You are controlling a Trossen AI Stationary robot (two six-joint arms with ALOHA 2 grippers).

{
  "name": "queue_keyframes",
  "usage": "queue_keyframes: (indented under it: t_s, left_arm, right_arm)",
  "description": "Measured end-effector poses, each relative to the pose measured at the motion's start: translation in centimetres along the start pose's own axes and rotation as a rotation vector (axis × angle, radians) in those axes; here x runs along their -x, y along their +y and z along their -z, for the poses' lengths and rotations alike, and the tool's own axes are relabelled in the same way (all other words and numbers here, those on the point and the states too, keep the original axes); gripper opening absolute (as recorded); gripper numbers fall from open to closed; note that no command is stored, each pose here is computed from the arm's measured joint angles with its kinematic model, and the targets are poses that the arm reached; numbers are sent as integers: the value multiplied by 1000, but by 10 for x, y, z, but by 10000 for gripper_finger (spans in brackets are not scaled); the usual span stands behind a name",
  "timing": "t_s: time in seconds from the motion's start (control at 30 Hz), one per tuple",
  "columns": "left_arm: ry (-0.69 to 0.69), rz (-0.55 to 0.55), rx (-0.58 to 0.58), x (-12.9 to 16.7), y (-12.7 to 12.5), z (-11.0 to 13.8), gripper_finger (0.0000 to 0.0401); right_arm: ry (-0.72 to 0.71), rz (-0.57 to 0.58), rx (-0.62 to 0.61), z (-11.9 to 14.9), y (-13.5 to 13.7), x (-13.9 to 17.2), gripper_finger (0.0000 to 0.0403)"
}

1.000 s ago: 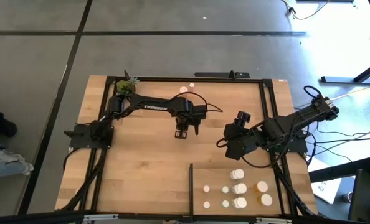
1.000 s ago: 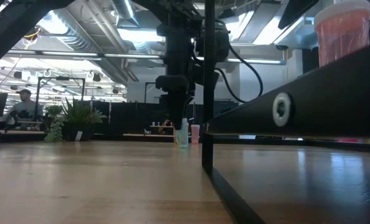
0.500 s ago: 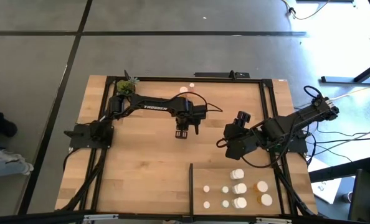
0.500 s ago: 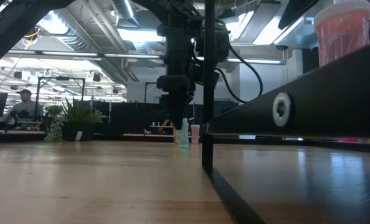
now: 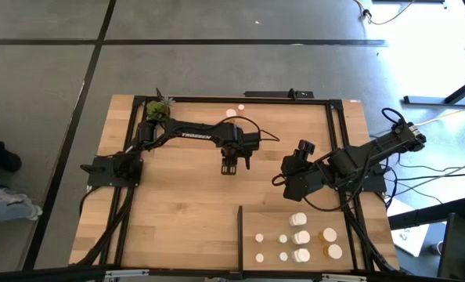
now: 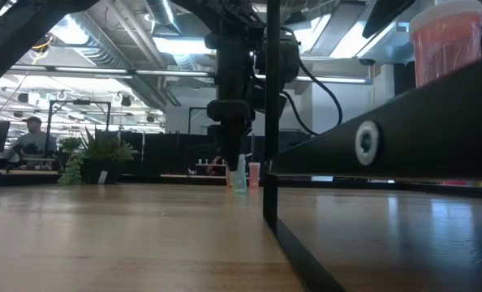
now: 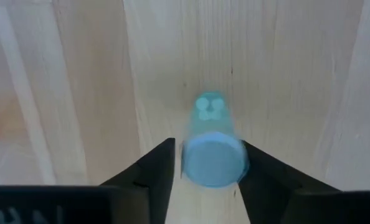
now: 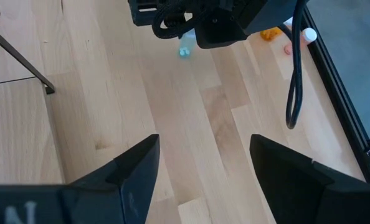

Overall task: Pick and place medicine bottles onto shelf by color
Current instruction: Put the blue pill bottle on the shelf aligned with the other blue pill bottles

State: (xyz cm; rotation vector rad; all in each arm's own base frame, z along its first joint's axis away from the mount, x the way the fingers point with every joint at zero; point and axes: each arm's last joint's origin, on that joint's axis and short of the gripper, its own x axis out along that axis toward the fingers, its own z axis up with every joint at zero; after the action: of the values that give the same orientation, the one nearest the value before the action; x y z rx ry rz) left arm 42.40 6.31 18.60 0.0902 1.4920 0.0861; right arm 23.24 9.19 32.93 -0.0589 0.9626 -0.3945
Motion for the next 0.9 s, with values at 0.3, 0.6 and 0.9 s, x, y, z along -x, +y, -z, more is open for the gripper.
queue_keyframes:
  t_s: [0.3, 0.6, 0.9]
  left_arm:
    - [-1, 15, 10, 0, -1, 0, 228]
    - [-11, -10, 21, 20, 2, 5, 253]
    - [-59, -80, 88, 70, 6, 24, 253]
  right_arm:
    - [0, 0, 0, 0, 0, 0, 251]
    - [-2, -1, -3, 0, 0, 0, 251]
    - [-17, -9, -14, -2, 1, 0, 251]
